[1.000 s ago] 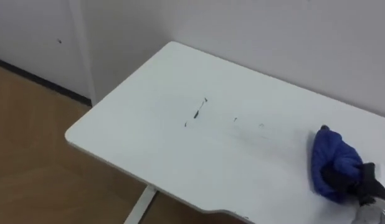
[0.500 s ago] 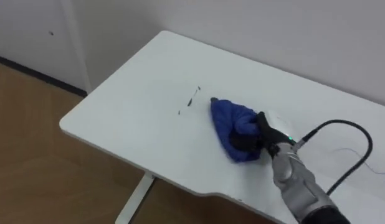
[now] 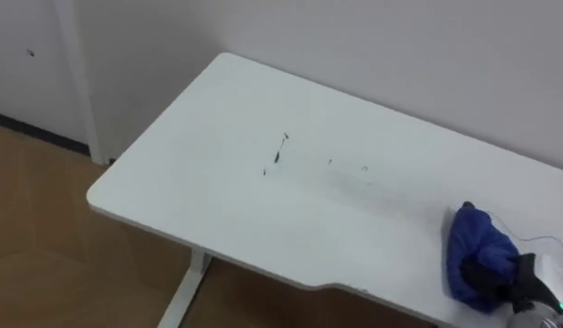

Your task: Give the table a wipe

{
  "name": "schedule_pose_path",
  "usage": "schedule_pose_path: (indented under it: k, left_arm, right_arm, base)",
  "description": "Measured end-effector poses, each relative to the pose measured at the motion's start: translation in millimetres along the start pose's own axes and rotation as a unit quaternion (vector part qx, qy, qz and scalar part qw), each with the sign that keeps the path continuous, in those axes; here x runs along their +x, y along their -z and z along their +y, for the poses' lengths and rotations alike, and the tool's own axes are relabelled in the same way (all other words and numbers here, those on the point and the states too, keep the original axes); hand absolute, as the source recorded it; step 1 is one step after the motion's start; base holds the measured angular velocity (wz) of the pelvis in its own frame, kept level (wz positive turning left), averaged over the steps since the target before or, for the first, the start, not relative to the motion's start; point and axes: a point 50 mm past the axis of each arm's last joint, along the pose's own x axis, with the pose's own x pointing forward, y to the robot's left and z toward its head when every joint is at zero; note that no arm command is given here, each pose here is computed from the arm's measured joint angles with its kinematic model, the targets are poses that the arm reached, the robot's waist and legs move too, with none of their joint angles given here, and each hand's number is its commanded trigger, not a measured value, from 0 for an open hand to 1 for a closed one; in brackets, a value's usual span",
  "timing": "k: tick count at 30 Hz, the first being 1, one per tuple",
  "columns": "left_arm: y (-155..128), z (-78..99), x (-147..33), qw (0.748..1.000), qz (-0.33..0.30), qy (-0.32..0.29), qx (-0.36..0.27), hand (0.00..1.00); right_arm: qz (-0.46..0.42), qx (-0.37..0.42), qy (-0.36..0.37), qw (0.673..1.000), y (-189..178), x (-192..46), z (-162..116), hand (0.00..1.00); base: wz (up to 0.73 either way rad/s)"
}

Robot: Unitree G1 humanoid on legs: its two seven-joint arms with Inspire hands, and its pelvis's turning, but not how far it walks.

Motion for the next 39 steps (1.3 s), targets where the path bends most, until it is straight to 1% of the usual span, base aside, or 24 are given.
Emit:
schedule_pose_path:
  k: [2, 3, 5, 6, 7, 8, 9, 10, 11, 12, 14, 15, 17, 18, 20, 22, 24, 27, 29, 30, 32, 34, 37, 39]
  left_arm:
    - [-25, 11.5, 1.2, 0.999, -0.027, -0.018, 0.016, 0.00]
    - [-40, 15.5, 1.3, 0.999, -0.042, -0.023, 0.024, 0.00]
    - [-55, 16.7, 0.6, 0.998, -0.049, -0.023, 0.030, 0.00]
    - [-58, 16.4, 0.4, 0.998, -0.052, -0.022, 0.032, 0.00]
    - [-64, 14.0, -0.3, 0.997, -0.059, -0.018, 0.041, 0.00]
    - [-68, 10.8, -1.2, 0.997, -0.065, -0.015, 0.043, 0.00]
    - [-71, 9.8, -1.9, 0.997, -0.069, -0.014, 0.041, 0.00]
    - [-68, -0.7, -2.9, 0.997, -0.067, -0.003, 0.045, 0.00]
    - [-61, -11.7, -3.6, 0.997, -0.060, 0.010, 0.049, 0.00]
    - [-57, -16.8, -4.1, 0.997, -0.057, 0.016, 0.051, 0.00]
    - [-31, -34.8, -5.6, 0.997, -0.034, 0.038, 0.051, 0.00]
    - [-21, -38.4, -5.9, 0.998, -0.023, 0.044, 0.043, 0.00]
    - [11, -37.0, -5.6, 0.999, 0.023, 0.042, -0.001, 0.00]
    - [16, -33.9, -5.1, 0.999, 0.032, 0.038, -0.009, 0.00]
    - [30, -23.1, -3.9, 0.998, 0.052, 0.021, -0.037, 0.00]
    - [35, -26.6, -5.0, 0.997, 0.058, 0.026, -0.046, 0.00]
    - [34, -30.8, -5.6, 0.996, 0.054, 0.033, -0.056, 0.00]
    - [16, -37.6, -6.1, 0.997, 0.026, 0.043, -0.066, 0.00]
    - [2, -39.8, -5.9, 0.997, 0.009, 0.051, -0.061, 0.00]
    - [-1, -39.4, -5.6, 0.997, 0.005, 0.051, -0.057, 0.00]
    - [-18, -32.9, -4.3, 0.997, -0.015, 0.045, -0.058, 0.00]
    - [-29, -33.9, -5.1, 0.997, -0.028, 0.046, -0.055, 0.00]
    - [-38, -35.5, -6.7, 0.997, -0.044, 0.049, -0.048, 0.00]
    - [-30, -38.4, -7.3, 0.997, -0.032, 0.050, -0.049, 0.00]
  right_arm:
    - [-0.018, -0.008, -0.003, 1.000, -26, -1, 7, 1.00]
    - [-0.053, -0.023, -0.001, 0.998, -53, -2, 8, 1.00]
    - [-0.181, -0.050, -0.021, 0.982, -142, -18, 18, 1.00]
    - [-0.215, -0.053, -0.023, 0.975, -163, -25, 19, 1.00]
    - [-0.279, -0.056, -0.021, 0.958, -195, -37, 17, 1.00]
    - [-0.320, -0.057, -0.015, 0.946, -212, -45, 13, 1.00]
    - [-0.332, -0.055, -0.011, 0.942, -216, -47, 10, 1.00]
    - [-0.336, -0.051, -0.005, 0.940, -216, -47, 6, 1.00]
    - [-0.322, -0.057, -0.001, 0.945, -205, -40, 4, 1.00]
    - [-0.302, -0.057, -0.002, 0.952, -190, -34, 4, 1.00]
    - [-0.250, -0.008, 0.019, 0.968, -136, -16, -9, 1.00]
    - [-0.237, -0.002, 0.024, 0.971, -123, -12, -13, 1.00]
    - [-0.167, 0.019, 0.063, 0.984, -65, 4, -39, 1.00]
    - [-0.147, 0.018, 0.075, 0.986, -49, 7, -47, 1.00]
    - [-0.059, 0.037, 0.104, 0.992, 6, 14, -72, 1.00]
    - [-0.026, 0.038, 0.115, 0.992, 23, 18, -84, 1.00]
    - [-0.017, 0.035, 0.116, 0.992, 21, 22, -88, 1.00]
    - [-0.028, 0.019, 0.120, 0.992, -8, 28, -91, 1.00]
    - [-0.068, -0.005, 0.106, 0.992, -54, 31, -86, 1.00]
    - [-0.084, -0.012, 0.098, 0.992, -68, 30, -84, 1.00]
    - [-0.170, -0.043, 0.078, 0.981, -120, 16, -68, 1.00]
    - [-0.215, -0.046, 0.059, 0.974, -147, 5, -57, 1.00]
    - [-0.235, -0.043, 0.051, 0.970, -163, 1, -56, 1.00]
    - [-0.219, -0.040, 0.047, 0.974, -158, 5, -56, 1.00]
  base:
    - [-0.04]
    - [-0.50]
    - [-0.73]
    - [-0.30]
    - [0.10]
    - [0.32]
    - [0.61]
    - [1.01]
    - [1.21]
    - [1.44]
    - [1.02]
    - [0.36]
    - [0.32]
    - [0.40]
    - [0.05]
    - [-0.46]
    - [-0.52]
    - [-0.55]
    - [-0.54]
    - [-0.45]
    - [-0.23]
    - [0.10]
    - [0.43]
    - [0.38]
